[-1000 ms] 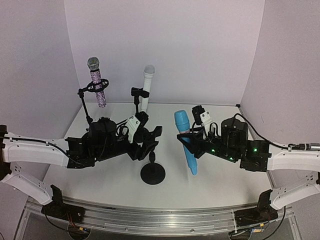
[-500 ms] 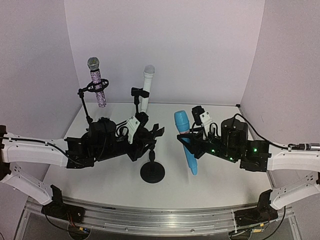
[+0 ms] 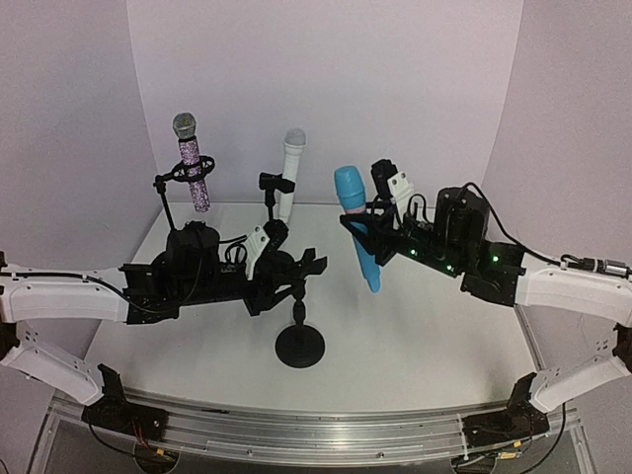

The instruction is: Attach the microphones to the stand

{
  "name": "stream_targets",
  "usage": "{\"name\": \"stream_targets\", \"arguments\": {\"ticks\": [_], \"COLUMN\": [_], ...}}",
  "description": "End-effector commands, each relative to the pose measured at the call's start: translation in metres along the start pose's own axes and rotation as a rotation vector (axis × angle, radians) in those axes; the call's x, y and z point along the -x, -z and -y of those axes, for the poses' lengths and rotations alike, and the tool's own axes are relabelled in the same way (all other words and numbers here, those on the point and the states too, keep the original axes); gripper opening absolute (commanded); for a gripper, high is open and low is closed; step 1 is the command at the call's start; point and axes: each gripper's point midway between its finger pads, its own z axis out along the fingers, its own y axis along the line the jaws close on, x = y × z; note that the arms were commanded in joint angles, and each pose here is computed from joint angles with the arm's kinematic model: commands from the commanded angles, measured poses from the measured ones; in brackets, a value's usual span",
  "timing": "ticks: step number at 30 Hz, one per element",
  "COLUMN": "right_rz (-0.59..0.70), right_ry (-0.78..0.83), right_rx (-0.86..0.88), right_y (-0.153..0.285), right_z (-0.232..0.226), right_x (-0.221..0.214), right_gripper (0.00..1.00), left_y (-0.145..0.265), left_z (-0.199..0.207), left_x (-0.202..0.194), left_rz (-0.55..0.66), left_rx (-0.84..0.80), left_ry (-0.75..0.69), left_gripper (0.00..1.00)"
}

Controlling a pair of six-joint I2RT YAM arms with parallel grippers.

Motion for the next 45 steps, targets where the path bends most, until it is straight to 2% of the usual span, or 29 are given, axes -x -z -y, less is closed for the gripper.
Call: {"name": "stream_targets", "arguments": {"ticks": [1, 5, 13, 26, 31, 36, 45], "right_rz": [0.172, 0.191, 0.272, 0.279, 0.343, 0.327, 0.335], "right_ry": [0.037, 0.071, 0.018, -0.128, -0.103, -0.125, -0.122], "right_rx": [0.055, 0.155, 0.289, 0.420, 0.465, 0.507, 0.432], "right_y": [-0.014, -0.027, -0.036, -0.028, -0.036, -0.044, -0.019], "right_z": [0.021, 0.007, -0.014, -0.032, -0.043, -0.049, -0.052], "right_x": [0.045, 0.046, 0.039, 0.015, 0.011, 0.004, 0.000], "right_gripper": [0.00, 0.00, 0.00, 0.00, 0.00, 0.00, 0.00], "left_y": [0.011, 0.015, 0.020, 0.017, 0.016, 0.014, 0.011], "left_z": [0.008, 0.009, 0.017, 0.009, 0.013, 0.009, 0.001], "left_x": [0.029, 0.037, 0.042, 0.047, 0.047, 0.048, 0.047], "left_rz": [0.081, 0.118, 0.167, 0.168, 0.174, 0.168, 0.155], "left_rx": [-0.109, -0.158, -0.243, -0.251, -0.276, -0.257, -0.218], "left_ry": [-0.061, -0.125, -0.222, -0.142, -0.149, -0.136, -0.081], "left_gripper": [0.00, 0.00, 0.00, 0.00, 0.00, 0.00, 0.00]}}
